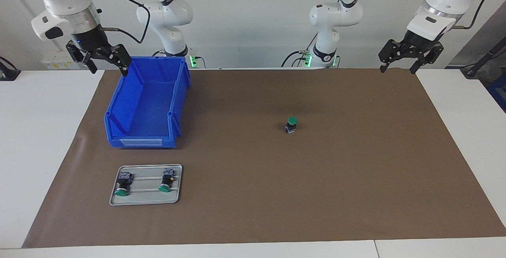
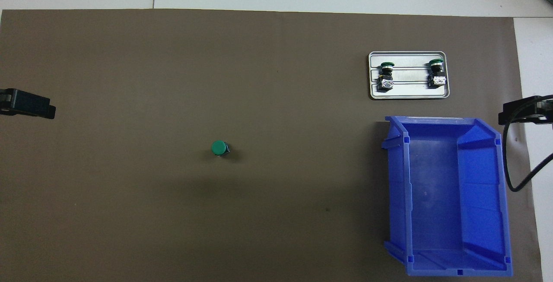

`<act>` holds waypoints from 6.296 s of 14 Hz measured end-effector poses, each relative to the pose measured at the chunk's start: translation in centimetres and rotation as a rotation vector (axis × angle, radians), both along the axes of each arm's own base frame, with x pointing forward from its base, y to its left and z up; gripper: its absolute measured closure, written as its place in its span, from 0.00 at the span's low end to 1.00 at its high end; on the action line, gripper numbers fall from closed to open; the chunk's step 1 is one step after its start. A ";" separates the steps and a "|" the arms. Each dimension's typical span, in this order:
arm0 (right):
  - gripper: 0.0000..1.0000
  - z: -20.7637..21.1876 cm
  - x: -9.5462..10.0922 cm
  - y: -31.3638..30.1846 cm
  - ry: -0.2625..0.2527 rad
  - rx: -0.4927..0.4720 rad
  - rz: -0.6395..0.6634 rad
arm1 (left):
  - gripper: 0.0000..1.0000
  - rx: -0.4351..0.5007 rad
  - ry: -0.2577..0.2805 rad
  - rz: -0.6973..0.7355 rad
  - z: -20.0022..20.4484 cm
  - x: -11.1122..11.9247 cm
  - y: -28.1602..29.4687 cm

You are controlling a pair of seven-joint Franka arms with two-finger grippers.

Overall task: Place and press button with both arms
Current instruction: 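Reach the right gripper from the bin toward the green button, then lower the right gripper over the green button and grasp it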

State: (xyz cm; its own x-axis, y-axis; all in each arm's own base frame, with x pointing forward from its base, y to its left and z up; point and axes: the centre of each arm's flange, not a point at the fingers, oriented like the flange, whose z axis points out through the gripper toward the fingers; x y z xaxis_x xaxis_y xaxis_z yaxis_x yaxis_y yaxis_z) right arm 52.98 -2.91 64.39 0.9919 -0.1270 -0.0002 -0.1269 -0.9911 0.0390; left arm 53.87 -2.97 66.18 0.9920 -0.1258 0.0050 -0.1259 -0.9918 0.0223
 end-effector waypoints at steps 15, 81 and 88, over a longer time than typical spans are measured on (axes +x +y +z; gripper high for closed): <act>0.00 -15.5 1.9 38.0 -0.199 0.194 0.089 | 0.00 0.001 0.021 0.025 -0.8 0.0 1.4; 0.39 -33.5 -6.4 56.5 -0.304 0.022 0.544 | 0.00 0.001 0.022 0.026 -0.8 0.0 1.4; 0.57 -33.0 -6.5 56.5 -0.293 0.012 0.541 | 0.00 0.001 0.022 0.026 -0.8 0.0 1.4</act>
